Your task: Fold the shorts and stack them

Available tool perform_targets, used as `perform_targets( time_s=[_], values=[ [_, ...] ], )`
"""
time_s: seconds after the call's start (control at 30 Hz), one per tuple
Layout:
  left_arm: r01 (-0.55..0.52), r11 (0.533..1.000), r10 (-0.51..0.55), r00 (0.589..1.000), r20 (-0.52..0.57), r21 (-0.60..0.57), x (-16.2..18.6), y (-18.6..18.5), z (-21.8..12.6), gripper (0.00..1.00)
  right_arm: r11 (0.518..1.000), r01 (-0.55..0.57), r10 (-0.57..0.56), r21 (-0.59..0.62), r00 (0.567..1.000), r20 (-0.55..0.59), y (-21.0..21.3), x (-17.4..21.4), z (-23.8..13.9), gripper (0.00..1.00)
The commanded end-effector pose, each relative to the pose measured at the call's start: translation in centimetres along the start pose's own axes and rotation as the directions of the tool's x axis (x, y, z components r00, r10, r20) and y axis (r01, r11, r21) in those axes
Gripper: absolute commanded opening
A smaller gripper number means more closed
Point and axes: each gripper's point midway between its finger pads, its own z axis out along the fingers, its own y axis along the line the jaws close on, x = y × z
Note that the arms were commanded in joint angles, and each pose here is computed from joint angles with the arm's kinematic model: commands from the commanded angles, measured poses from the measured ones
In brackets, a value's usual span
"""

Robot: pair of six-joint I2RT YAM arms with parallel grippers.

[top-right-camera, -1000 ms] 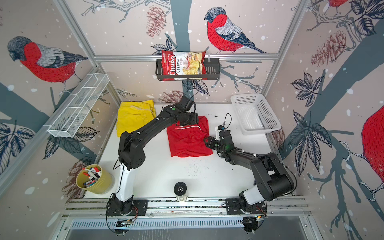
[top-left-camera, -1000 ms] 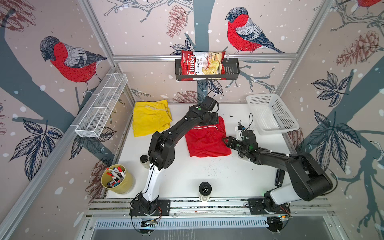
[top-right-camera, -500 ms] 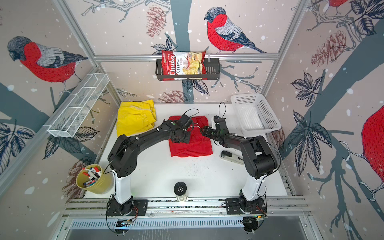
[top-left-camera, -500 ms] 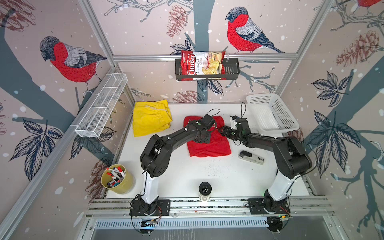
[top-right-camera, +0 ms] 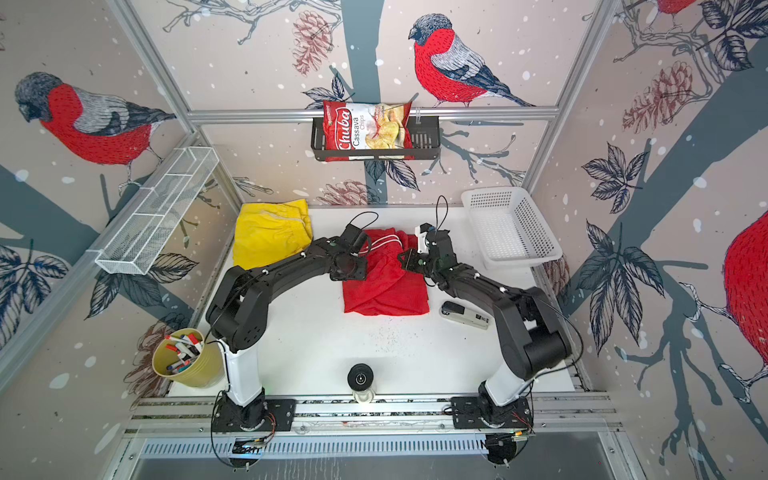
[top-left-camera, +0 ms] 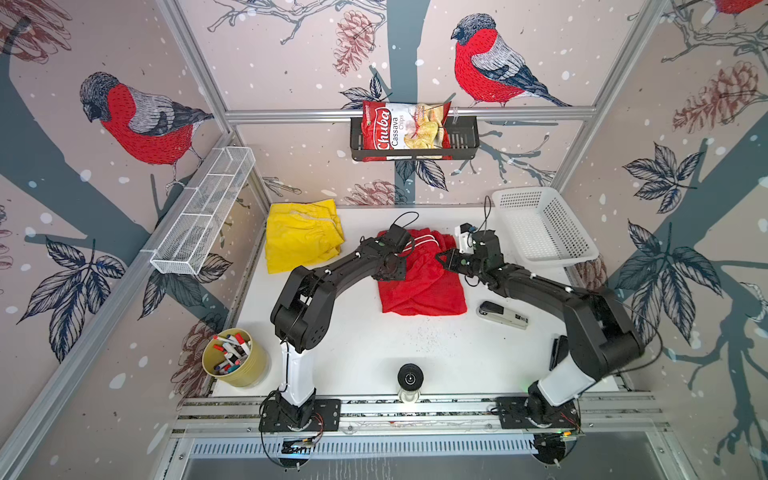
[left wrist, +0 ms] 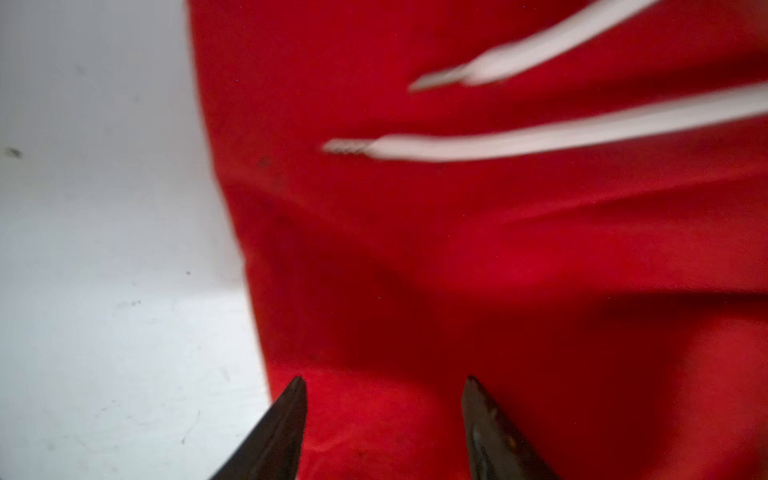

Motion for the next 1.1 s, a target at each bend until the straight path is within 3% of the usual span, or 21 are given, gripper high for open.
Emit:
perform_targets(
  time_s=[0.0, 0.27, 0.37, 0.47, 0.6, 0.8, 1.07],
  values=[
    [0.009, 1.0, -0.009, 1.0, 0.009, 0.026, -0.2, -0.3, 0.9, 0.59, 0.993, -0.042, 0.046, 0.107, 0.998, -0.037, -2.9, 2.5, -1.3, 0.02],
    [0.013, 1.0, -0.013, 1.0, -0.012, 0.011, -0.3, -0.1, 2.5, 0.61, 0.949, -0.197, 0.234, 0.244, 0.963, -0.131, -10.2, 12.5, -1.1, 0.05],
    [0.013, 1.0, -0.013, 1.0, -0.009, 0.006, -0.6, -0.1, 2.4, 0.61, 0.95, -0.196, 0.237, 0.243, 0.959, -0.152, -10.6, 13.3, -0.6, 0.21],
    [0.014, 1.0, -0.014, 1.0, 0.006, -0.006, -1.0, 0.1, 2.0, 0.61, 0.958, -0.159, 0.189, 0.237, 0.976, -0.107, -9.8, 10.9, -1.1, 0.41],
    [0.015, 1.0, -0.015, 1.0, 0.01, -0.019, -1.2, 0.3, 2.0, 0.62, 0.968, -0.07, 0.077, 0.242, 0.997, -0.018, -7.8, 5.6, -2.3, 0.52],
    [0.013, 0.999, -0.012, 1.0, 0.006, -0.031, -1.7, 0.3, 2.6, 0.62, 0.958, 0.017, -0.042, 0.285, 0.996, 0.079, -6.1, -0.3, -3.0, 0.59],
    [0.009, 0.999, -0.009, 1.0, 0.004, -0.046, -1.9, 0.6, 3.2, 0.64, 0.965, 0.048, -0.059, 0.258, 0.998, 0.034, -6.4, -2.0, 1.9, 0.62]
  ],
)
